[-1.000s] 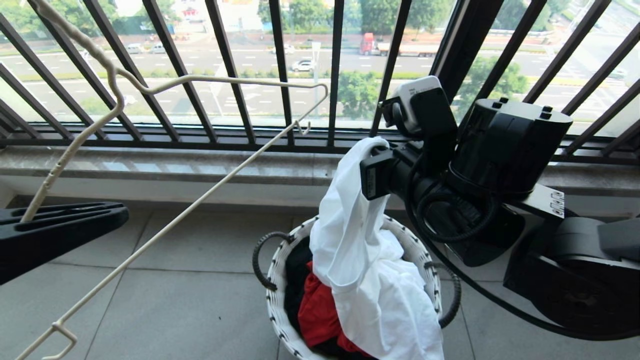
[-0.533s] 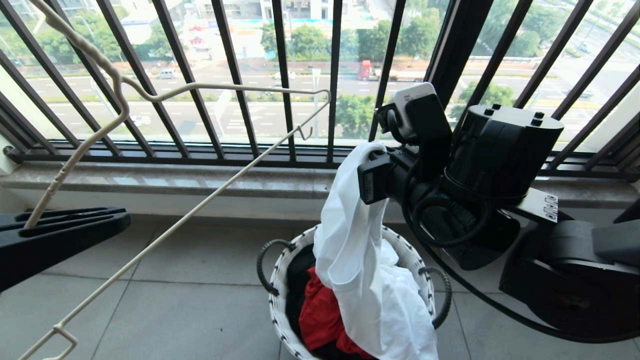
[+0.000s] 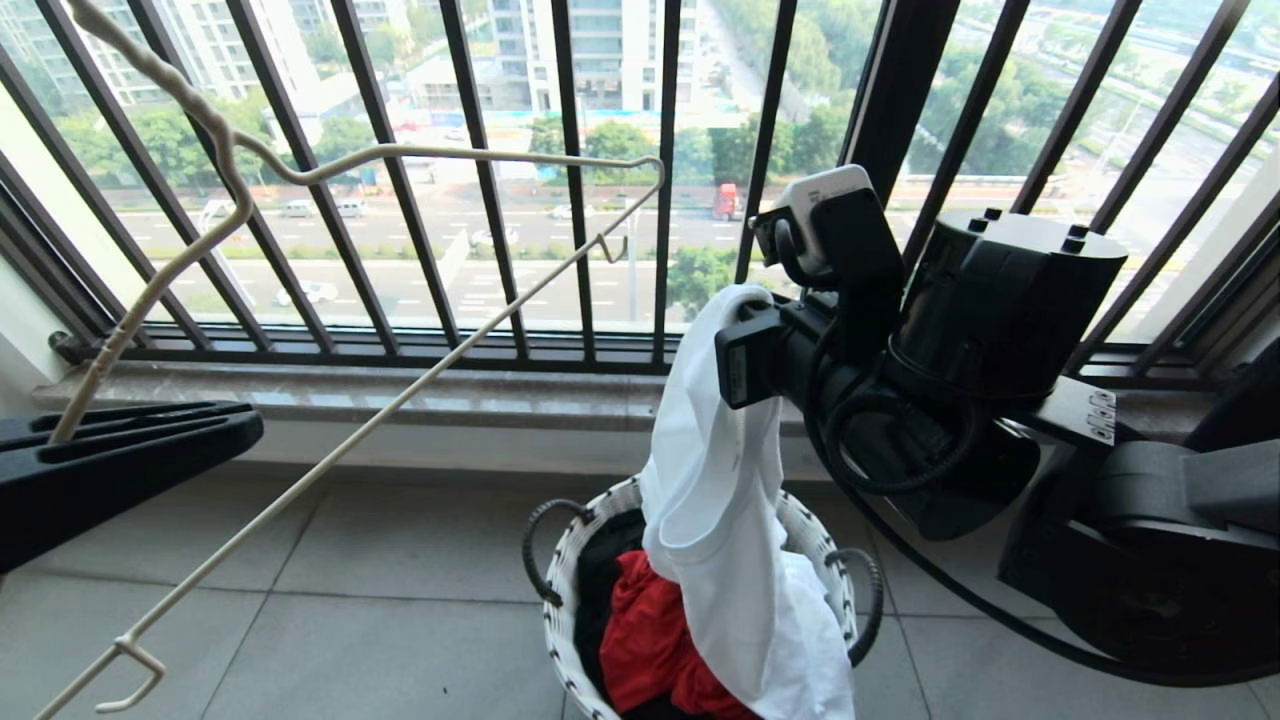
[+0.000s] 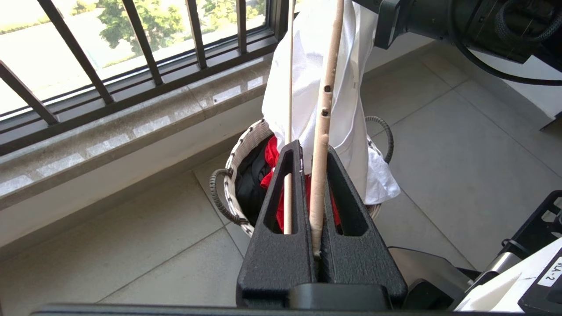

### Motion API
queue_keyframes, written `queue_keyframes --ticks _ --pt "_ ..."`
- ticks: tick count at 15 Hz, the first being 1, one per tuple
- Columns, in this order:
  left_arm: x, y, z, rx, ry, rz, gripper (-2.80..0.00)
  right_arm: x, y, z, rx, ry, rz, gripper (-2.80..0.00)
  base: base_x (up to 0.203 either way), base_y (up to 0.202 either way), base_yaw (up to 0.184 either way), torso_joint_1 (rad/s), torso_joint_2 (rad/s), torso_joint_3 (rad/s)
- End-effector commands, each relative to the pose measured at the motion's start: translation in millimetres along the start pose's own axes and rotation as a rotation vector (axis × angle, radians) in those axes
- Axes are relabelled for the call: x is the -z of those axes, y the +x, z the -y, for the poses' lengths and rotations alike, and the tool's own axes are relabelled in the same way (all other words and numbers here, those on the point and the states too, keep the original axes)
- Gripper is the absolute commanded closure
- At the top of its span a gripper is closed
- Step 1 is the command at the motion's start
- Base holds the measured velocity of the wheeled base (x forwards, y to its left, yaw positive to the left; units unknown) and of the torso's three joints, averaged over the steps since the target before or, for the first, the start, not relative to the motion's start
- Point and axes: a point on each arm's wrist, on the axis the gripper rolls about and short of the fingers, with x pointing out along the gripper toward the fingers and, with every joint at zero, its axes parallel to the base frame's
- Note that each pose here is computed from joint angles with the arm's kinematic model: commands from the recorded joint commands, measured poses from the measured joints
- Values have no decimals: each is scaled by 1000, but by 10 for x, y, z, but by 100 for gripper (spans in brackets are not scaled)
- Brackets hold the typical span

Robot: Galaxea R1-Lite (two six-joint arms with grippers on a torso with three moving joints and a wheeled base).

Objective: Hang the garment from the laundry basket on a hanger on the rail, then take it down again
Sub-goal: Pick up clothes from the basket

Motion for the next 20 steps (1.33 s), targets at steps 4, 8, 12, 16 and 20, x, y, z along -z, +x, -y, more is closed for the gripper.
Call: queue_keyframes --ticks 4,8,12,16,20 --pt "32 28 3 -1 4 -2 0 23 14 -12 6 -5 -4 0 0 0 0 0 0 201" --pt "33 15 2 -1 7 1 0 37 16 -12 6 -5 -8 0 0 0 0 -1 1 199" --pt "37 4 3 2 10 4 0 46 18 -15 4 -9 -11 0 0 0 0 2 1 201" --pt "41 5 3 2 10 3 0 75 26 -27 2 -13 -18 0 0 0 0 2 1 209" --pt "62 0 4 2 12 0 0 72 25 -26 2 -13 -18 0 0 0 0 1 1 182"
